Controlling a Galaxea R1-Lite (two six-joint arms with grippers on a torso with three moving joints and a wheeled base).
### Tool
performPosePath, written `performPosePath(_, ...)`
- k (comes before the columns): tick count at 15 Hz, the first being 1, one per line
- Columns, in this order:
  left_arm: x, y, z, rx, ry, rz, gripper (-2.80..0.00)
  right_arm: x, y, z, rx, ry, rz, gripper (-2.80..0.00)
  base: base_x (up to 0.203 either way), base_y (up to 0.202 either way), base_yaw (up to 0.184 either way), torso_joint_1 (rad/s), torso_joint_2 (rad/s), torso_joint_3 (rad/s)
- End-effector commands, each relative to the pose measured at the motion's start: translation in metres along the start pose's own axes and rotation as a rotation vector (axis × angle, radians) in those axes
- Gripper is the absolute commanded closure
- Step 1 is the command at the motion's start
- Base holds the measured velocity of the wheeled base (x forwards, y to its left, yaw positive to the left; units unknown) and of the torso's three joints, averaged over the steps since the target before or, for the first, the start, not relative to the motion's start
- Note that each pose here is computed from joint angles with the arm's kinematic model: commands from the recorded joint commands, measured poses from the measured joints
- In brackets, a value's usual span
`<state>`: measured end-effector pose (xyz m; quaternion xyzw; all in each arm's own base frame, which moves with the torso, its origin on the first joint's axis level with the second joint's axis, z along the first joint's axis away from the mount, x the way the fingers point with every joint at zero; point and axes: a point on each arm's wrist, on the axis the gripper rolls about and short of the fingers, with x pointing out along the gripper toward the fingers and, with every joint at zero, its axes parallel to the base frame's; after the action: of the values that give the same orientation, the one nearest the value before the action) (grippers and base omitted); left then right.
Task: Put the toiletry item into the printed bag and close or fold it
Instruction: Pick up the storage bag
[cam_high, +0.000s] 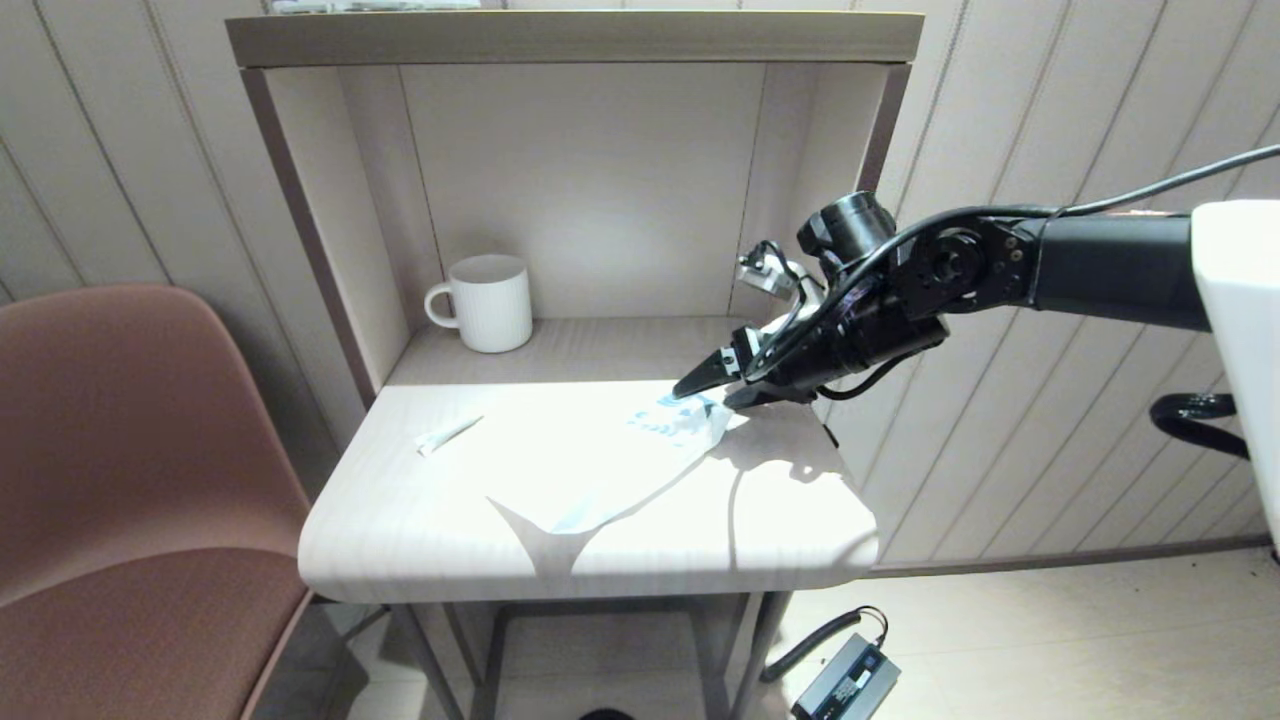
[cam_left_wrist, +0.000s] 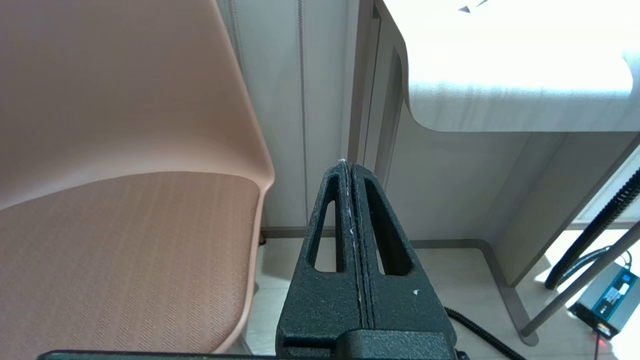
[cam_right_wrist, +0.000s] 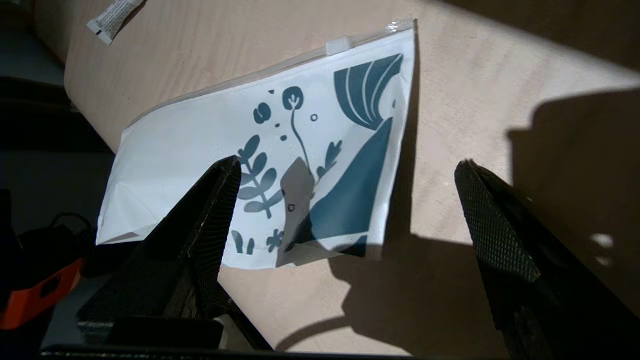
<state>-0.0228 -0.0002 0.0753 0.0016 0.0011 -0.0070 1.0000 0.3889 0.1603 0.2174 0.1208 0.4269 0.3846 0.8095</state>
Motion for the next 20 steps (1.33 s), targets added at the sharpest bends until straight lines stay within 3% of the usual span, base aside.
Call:
performPosePath(1,0.000,0.000,0.000,0.000,-0.001,0.001,0.00,0.011,-0.001,-0.004,0.017,0.040,0.028,-2.80,0.000,0.000,0.000,0.000,0.00,0.000)
performPosePath(9,0.000,0.000,0.000,0.000,-0.001,0.000,0.00,0.015,-0.003,-0.009,0.070,0.090,0.070,-2.80,0.000,0.000,0.000,0.000,0.00,0.000)
performPosePath(12,0.000,0.000,0.000,0.000,-0.001,0.000,0.00,0.013,-0.003,-0.012,0.090,0.121,0.141,-2.80,0.000,0.000,0.000,0.000,0.00,0.000)
performPosePath(17,0.000,0.000,0.000,0.000,-0.001,0.000,0.00,0.018,-0.007,-0.015,0.113,0.151,0.142,-2.80,0.000,0.000,0.000,0.000,0.00,0.000)
performPosePath(18,0.000,0.000,0.000,0.000,-0.001,0.001,0.00,0.019,-0.008,-0.016,0.117,0.153,0.141,0.00,0.000,0.000,0.000,0.000,0.00,0.000)
performPosePath(20,0.000,0.000,0.000,0.000,-0.001,0.000,0.00,0.019,-0.009,-0.016,0.119,0.153,0.140,0.00,0.000,0.000,0.000,0.000,0.00,0.000)
